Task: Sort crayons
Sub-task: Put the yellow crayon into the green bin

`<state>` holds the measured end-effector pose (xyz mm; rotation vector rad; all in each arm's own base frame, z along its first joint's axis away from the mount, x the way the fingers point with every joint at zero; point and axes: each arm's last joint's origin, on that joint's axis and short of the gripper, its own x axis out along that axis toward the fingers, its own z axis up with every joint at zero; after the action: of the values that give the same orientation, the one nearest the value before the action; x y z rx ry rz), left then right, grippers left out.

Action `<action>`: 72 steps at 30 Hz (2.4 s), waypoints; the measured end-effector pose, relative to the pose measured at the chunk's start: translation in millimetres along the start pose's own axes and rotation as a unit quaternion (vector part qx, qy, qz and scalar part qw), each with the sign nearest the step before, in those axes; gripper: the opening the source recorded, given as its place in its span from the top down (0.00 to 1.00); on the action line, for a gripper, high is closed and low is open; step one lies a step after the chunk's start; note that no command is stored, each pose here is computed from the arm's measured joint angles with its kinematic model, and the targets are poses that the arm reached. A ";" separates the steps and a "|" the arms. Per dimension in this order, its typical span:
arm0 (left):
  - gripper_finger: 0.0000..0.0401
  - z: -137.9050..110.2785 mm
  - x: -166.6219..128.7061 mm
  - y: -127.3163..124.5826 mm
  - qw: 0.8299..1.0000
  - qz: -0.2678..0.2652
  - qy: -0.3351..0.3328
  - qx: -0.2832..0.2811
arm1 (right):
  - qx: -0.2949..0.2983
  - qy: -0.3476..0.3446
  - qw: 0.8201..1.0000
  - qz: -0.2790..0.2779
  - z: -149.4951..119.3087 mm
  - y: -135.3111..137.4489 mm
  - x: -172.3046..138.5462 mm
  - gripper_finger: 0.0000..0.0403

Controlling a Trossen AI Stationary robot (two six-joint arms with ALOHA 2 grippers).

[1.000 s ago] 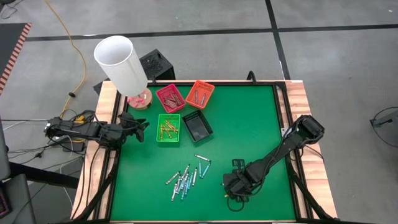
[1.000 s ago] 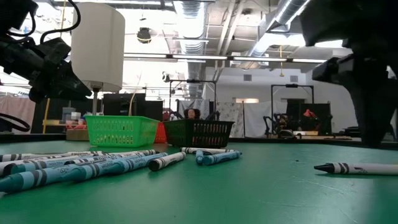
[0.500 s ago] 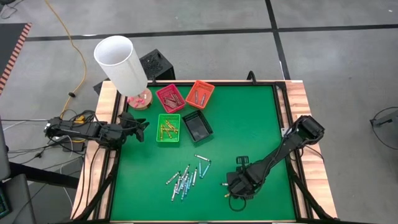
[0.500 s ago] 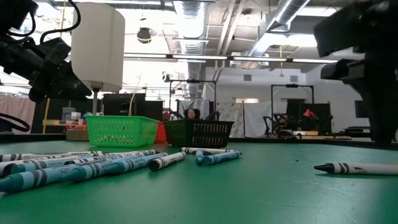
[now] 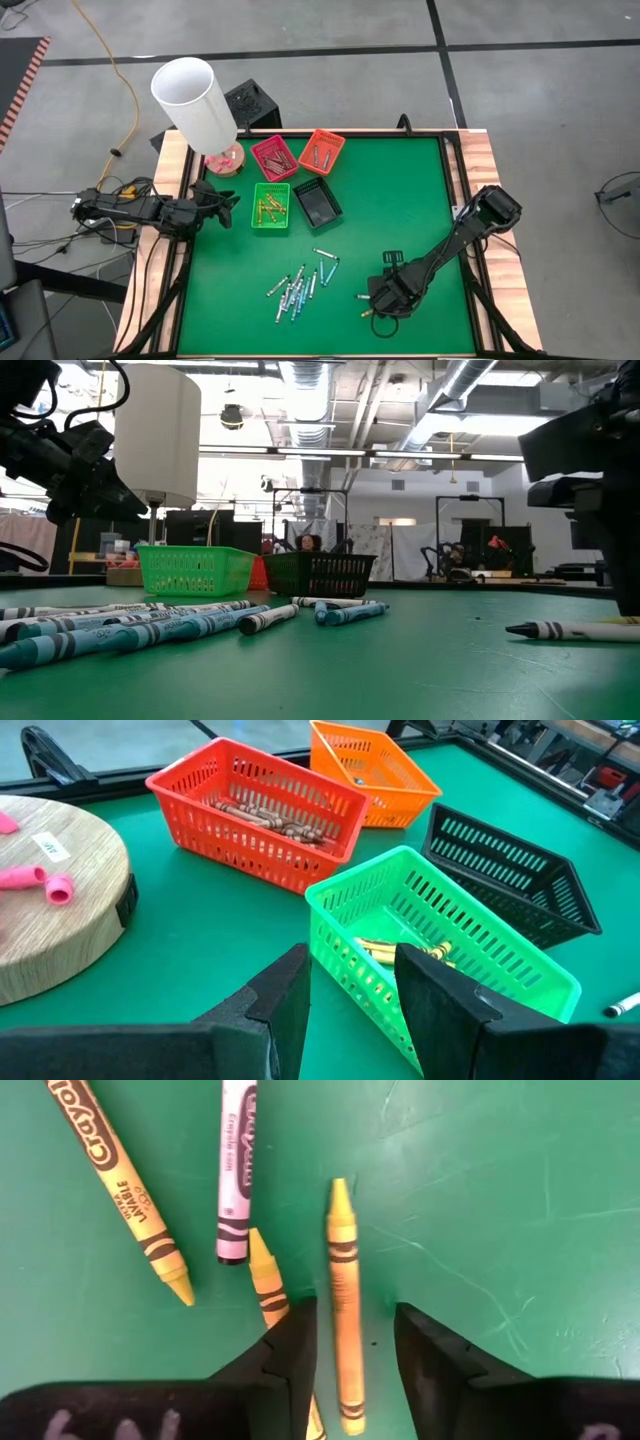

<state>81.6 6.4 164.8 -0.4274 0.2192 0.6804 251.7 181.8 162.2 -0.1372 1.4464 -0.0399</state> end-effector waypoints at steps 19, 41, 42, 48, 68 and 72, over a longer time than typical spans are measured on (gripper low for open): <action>0.66 -0.2 0.0 0.1 1.000 0.000 0.001 0.001 | 0.014 -0.020 0.999 0.035 5.4 -11.2 15.9 0.98; 0.66 -0.1 0.0 0.3 1.000 0.003 0.000 0.005 | 0.038 -0.174 0.984 -0.004 70.8 -45.8 -18.3 1.00; 0.66 -0.2 0.0 0.3 1.000 0.003 0.000 0.005 | 0.037 -0.183 0.982 -0.005 74.4 -48.7 -19.7 1.00; 0.66 -0.2 0.0 0.2 1.000 0.000 0.001 0.004 | 0.028 -0.213 0.977 -0.008 87.8 -61.3 -26.8 1.00; 0.66 -2.2 -0.2 -2.3 0.998 -0.043 0.035 0.003 | 0.049 -0.609 0.785 -0.104 166.5 -145.3 -72.2 1.00; 0.66 -2.2 -0.2 -2.3 0.998 -0.043 0.035 0.003 | 0.076 -0.658 0.740 -0.116 182.0 -170.7 -59.3 1.00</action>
<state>82.9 3.6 163.7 -0.4519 0.2677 0.5809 434.1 31.8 262.2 -0.1568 -0.0216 -0.2186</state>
